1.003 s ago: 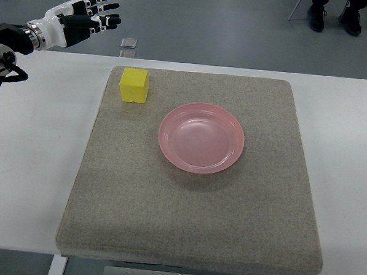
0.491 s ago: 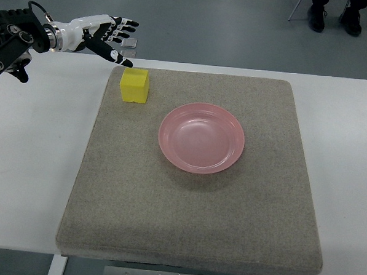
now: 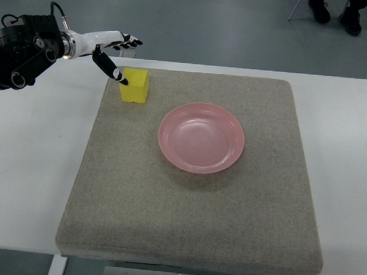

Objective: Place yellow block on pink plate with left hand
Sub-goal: 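Lower the left hand onto the yellow cube and close fingers around it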

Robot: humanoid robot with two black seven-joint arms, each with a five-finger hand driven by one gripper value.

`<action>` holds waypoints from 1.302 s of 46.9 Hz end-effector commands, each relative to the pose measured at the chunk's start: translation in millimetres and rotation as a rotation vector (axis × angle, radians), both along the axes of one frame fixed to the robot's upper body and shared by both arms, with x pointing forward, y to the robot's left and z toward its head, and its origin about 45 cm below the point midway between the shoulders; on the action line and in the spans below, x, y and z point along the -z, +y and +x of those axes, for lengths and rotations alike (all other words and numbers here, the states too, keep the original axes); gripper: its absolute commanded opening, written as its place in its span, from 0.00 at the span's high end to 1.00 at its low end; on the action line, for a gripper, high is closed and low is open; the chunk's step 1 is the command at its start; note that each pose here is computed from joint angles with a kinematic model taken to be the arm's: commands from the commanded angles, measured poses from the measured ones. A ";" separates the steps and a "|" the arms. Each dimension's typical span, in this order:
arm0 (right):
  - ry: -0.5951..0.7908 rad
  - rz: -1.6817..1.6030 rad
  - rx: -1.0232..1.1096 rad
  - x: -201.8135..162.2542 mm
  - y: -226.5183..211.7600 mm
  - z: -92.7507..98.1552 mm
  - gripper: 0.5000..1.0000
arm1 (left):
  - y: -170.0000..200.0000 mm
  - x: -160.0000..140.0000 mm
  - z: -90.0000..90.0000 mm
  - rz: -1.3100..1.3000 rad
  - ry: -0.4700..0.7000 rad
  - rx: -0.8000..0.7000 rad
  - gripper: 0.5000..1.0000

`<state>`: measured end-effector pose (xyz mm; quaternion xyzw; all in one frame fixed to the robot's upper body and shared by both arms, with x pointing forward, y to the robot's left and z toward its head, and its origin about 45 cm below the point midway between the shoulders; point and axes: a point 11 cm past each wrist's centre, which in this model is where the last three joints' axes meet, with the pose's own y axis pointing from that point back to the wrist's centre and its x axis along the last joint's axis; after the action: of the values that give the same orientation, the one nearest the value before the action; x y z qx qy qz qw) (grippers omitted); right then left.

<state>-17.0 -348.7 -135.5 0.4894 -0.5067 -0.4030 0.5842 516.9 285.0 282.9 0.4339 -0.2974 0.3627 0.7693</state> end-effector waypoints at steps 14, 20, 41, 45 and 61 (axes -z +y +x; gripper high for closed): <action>0.000 -0.001 -0.001 0.0 -0.2 0.0 0.15 | -11.8 6.8 0.3 0.096 -0.021 0.047 0.01; 0.000 0.000 -0.001 0.0 0.0 0.0 0.15 | -16.0 8.5 0.3 0.119 -0.026 0.061 0.01; 0.000 0.000 -0.001 0.0 0.0 0.0 0.15 | -29.5 26.0 -2.1 0.199 -0.042 0.100 0.02; 0.000 0.000 -0.001 0.0 0.0 0.0 0.15 | -30.8 28.8 -2.5 0.220 -0.049 0.108 0.02; -0.001 0.000 -0.001 0.0 0.0 0.9 0.15 | -41.6 34.4 -3.6 0.218 -0.053 0.124 0.29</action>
<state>-16.9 -348.6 -135.5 0.4895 -0.5067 -0.4029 0.5842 513.3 243.6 248.5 0.4860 -0.3816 0.2912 0.7303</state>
